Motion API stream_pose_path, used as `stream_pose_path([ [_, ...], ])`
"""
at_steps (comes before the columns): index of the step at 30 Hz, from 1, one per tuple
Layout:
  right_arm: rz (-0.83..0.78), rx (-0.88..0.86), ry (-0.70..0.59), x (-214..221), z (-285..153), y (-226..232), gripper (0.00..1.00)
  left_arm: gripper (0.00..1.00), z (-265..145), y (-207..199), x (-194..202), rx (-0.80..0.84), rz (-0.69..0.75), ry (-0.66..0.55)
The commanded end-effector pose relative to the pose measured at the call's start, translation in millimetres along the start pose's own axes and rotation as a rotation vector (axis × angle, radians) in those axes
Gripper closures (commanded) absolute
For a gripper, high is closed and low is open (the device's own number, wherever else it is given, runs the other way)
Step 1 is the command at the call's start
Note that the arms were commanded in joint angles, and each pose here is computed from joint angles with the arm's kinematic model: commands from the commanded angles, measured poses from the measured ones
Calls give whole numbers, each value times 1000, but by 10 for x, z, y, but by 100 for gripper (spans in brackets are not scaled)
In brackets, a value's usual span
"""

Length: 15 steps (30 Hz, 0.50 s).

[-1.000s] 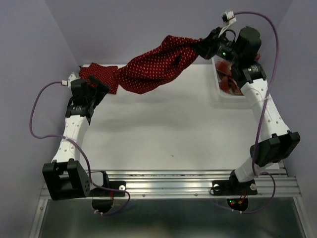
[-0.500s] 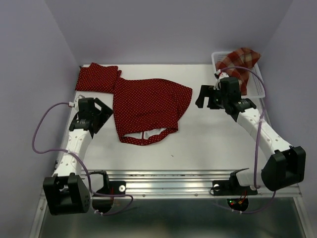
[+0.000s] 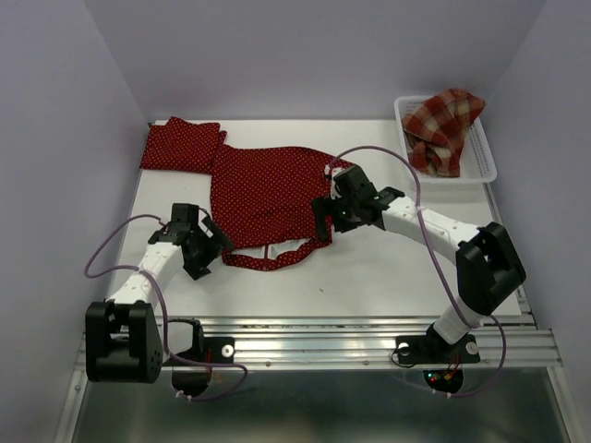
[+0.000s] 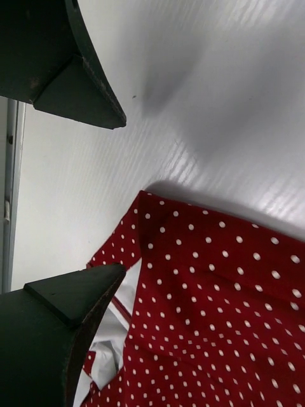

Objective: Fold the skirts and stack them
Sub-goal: Move the skirt to the center of the board, then flatten the skirt out

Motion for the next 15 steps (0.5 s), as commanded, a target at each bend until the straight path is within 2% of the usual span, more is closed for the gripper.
stream_pose_path([
  [1,19,-7,-44,-2,-14,-8,0,1,142,36,148,-12,1,63],
  [5,16,-41,-44,108,56,54,0,1,249,-11,156,0,10,79],
  [8,23,-24,-45,199,107,24,0,10,346,-39,178,8,20,93],
  [10,26,-9,-47,232,119,2,0,41,404,-28,186,-3,25,98],
  [11,35,1,-39,276,132,-11,0,53,449,-6,209,-17,29,115],
  [12,37,7,-53,264,138,-19,0,84,470,1,210,-24,30,118],
  [13,42,6,-63,258,140,-16,0,98,481,-6,208,-26,28,121],
  [15,56,-18,-87,271,156,13,0,100,492,-29,203,-22,32,125],
])
Point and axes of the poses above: each gripper's point midway between its finger pads, its own z axis out along the fingers, its own y axis along the line the jaws close on, x = y × z, the point moved 5 cm from there along -z, back along the fingers, and after that the axes turned 10 degrees about -z, right-handed, at the moved point
